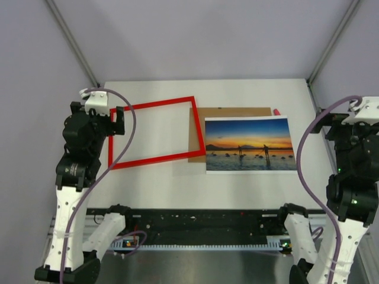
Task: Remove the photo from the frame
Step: Reset both arms
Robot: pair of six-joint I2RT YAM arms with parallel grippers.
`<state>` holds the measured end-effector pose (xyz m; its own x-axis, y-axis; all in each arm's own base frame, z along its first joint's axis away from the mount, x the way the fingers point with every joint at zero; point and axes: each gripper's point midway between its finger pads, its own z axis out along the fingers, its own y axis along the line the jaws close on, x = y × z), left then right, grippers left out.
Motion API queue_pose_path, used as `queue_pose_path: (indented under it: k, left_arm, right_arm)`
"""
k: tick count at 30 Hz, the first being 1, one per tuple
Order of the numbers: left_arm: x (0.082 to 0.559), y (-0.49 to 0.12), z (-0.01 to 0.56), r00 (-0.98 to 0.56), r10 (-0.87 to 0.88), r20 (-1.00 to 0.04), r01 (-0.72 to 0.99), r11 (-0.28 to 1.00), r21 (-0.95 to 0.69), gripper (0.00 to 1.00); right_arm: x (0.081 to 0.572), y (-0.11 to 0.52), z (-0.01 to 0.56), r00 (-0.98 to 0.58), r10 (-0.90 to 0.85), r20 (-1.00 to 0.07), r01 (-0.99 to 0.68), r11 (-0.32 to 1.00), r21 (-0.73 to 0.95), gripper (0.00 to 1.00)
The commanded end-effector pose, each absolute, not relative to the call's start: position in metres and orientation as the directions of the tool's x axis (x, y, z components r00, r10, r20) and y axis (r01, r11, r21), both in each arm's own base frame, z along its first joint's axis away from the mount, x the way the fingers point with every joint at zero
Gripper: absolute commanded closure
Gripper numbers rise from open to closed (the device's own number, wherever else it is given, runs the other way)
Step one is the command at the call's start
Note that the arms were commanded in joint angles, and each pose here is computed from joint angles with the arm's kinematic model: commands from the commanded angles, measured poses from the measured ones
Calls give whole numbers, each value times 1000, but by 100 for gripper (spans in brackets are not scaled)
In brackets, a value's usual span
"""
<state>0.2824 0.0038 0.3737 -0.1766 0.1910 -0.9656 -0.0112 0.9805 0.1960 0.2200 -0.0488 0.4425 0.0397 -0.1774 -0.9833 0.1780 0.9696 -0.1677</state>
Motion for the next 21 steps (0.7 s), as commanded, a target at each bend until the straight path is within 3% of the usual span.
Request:
queue_pose_path:
  k: [1,12,21]
  left_arm:
    - [265,9,384,-137,186,-973,-38,980,193,1]
    - [240,10,394,-99,152,-983,-44,987,157,1]
    - [236,7,399,-89,138,-986,-31,989,141,1]
  right_arm:
    - [182,-52,478,135,-219,-966,263,948,-178,1]
    - [132,-40,501,233,-262,-937,291,938,-190,1]
    - [123,-35,510,256,-260,-931,278,942,-187,1]
